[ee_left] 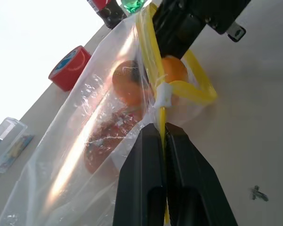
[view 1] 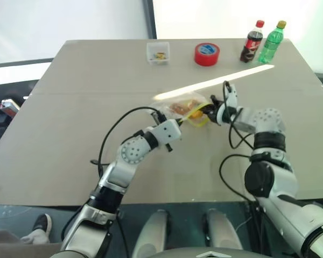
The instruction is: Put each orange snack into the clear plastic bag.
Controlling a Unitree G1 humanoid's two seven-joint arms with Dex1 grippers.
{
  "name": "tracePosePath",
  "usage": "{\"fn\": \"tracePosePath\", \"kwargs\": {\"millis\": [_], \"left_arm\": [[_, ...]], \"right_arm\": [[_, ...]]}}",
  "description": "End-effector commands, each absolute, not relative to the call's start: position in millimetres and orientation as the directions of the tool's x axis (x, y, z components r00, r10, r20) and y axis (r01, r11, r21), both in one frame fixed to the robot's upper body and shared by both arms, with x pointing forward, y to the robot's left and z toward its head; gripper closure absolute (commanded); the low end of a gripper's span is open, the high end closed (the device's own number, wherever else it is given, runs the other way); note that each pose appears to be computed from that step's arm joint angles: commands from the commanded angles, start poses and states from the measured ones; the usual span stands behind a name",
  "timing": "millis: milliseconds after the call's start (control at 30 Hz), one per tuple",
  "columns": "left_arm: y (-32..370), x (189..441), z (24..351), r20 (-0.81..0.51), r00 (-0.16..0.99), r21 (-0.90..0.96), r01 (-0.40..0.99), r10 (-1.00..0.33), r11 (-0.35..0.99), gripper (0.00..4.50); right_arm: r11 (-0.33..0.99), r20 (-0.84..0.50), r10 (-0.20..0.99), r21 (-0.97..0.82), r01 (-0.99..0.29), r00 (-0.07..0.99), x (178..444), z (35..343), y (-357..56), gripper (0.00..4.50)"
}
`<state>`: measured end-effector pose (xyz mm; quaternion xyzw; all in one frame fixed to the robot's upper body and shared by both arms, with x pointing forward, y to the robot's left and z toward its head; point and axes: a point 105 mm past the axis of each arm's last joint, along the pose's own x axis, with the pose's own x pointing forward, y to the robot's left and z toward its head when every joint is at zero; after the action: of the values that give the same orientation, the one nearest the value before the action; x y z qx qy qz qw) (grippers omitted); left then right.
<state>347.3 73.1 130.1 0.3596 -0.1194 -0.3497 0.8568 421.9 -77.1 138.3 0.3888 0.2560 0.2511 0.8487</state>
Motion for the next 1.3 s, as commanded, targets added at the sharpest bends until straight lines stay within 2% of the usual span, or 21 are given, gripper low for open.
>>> {"fn": "tracePosePath", "kwargs": {"millis": [33, 100, 167, 367, 500, 633, 767, 833, 900, 1067, 1300], "left_arm": [[69.4, 342.8, 135.6, -0.021, 0.71, 0.709, 0.507, -0.704, 0.49, 4.5], [70.9, 343.5, 134.4, -0.026, 0.713, 0.71, 0.507, -0.7, 0.489, 4.5], [72.5, 344.4, 134.0, -0.028, 0.718, 0.71, 0.504, -0.696, 0.491, 4.5], [74.8, 345.0, 133.8, -0.025, 0.729, 0.707, 0.497, -0.684, 0.503, 4.5], [76.0, 345.5, 132.3, -0.029, 0.732, 0.703, 0.499, -0.68, 0.507, 4.5], [75.4, 346.9, 132.3, -0.03, 0.733, 0.703, 0.499, -0.68, 0.507, 4.5], [74.8, 346.4, 130.8, -0.03, 0.733, 0.699, 0.501, -0.68, 0.51, 4.5], [73.8, 345.4, 129.3, -0.032, 0.731, 0.696, 0.506, -0.682, 0.509, 4.5], [72.0, 344.1, 127.9, -0.035, 0.727, 0.694, 0.511, -0.686, 0.507, 4.5], [69.1, 342.9, 126.9, -0.034, 0.724, 0.692, 0.514, -0.689, 0.507, 4.5], [71.5, 343.3, 126.3, -0.029, 0.735, 0.688, 0.506, -0.677, 0.52, 4.5]], "right_arm": [[0.65, -0.124, 0.607, 0.646, -0.4, 0.785, 426.8, 171.0, -77.5, 2.66], [0.672, -0.132, 0.638, 0.577, -0.464, 0.759, 421.8, 172.3, -74.5, 1.59], [0.663, -0.155, 0.674, 0.558, -0.5, 0.722, 415.1, 172.3, -72.4, 0.87], [0.624, -0.238, 0.764, 0.51, -0.592, 0.6, 386.4, 161.3, -82.8, 0.87], [0.606, -0.252, 0.791, 0.451, -0.655, 0.558, 371.5, 158.2, -97.5, 0.87], [0.5, -0.277, 0.851, 0.174, -0.848, 0.446, 341.9, 160.5, -113.2, 0.87], [0.589, -0.383, 0.726, -0.083, -0.804, 0.571, 362.7, 150.2, -146.4, 0.87], [0.633, -0.353, 0.657, -0.223, -0.741, 0.667, 381.6, 153.5, -153.6, 0.87], [0.644, -0.323, 0.625, -0.303, -0.703, 0.711, 393.5, 153.3, -153.4, 0.87], [0.624, -0.286, 0.635, -0.356, -0.695, 0.717, 405.3, 148.6, -143.8, 0.87], [0.466, -0.365, 0.606, -0.556, -0.688, 0.707, 413.0, 135.1, -150.7, 0.87]]}}
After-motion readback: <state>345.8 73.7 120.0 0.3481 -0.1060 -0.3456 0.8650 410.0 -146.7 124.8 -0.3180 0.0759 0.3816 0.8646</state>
